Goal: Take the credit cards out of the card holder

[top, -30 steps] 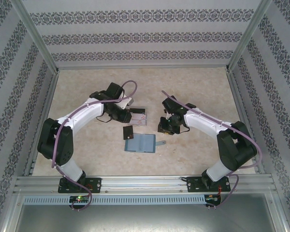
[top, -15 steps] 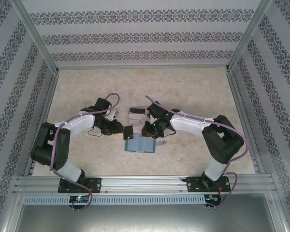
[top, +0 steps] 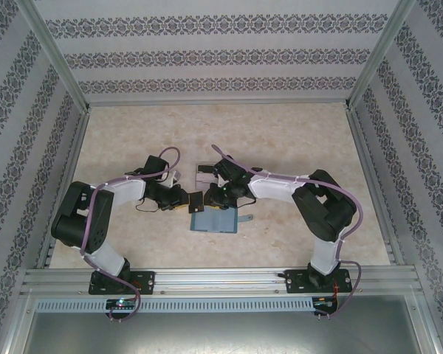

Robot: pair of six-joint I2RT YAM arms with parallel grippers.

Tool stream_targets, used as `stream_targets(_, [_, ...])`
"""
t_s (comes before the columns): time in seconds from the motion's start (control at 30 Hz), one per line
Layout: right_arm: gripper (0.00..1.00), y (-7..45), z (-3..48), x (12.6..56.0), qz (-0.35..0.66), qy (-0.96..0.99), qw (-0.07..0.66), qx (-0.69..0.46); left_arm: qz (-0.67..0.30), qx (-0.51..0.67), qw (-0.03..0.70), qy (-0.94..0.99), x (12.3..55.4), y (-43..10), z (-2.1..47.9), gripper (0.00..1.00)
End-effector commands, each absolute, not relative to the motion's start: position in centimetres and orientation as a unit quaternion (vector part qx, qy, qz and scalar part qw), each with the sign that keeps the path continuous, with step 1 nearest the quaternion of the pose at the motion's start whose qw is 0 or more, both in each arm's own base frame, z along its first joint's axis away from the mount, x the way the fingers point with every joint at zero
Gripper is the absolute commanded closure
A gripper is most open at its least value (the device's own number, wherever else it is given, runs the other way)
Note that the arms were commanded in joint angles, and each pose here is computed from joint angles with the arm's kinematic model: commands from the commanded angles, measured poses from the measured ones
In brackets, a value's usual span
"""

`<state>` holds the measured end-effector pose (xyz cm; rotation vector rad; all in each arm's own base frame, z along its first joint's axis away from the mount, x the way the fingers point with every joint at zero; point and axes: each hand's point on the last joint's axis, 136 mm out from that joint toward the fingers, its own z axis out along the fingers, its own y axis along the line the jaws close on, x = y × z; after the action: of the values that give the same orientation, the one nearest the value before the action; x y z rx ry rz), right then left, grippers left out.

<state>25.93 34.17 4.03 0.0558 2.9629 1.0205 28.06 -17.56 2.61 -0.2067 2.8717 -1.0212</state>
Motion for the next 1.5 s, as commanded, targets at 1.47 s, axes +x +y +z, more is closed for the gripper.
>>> stream_targets(1.47, [0.96,36.9,8.6,24.5,0.392,0.919,0.033,-0.025,-0.396,-0.082,0.173,0.898,30.1,-15.8,11.1,0.81])
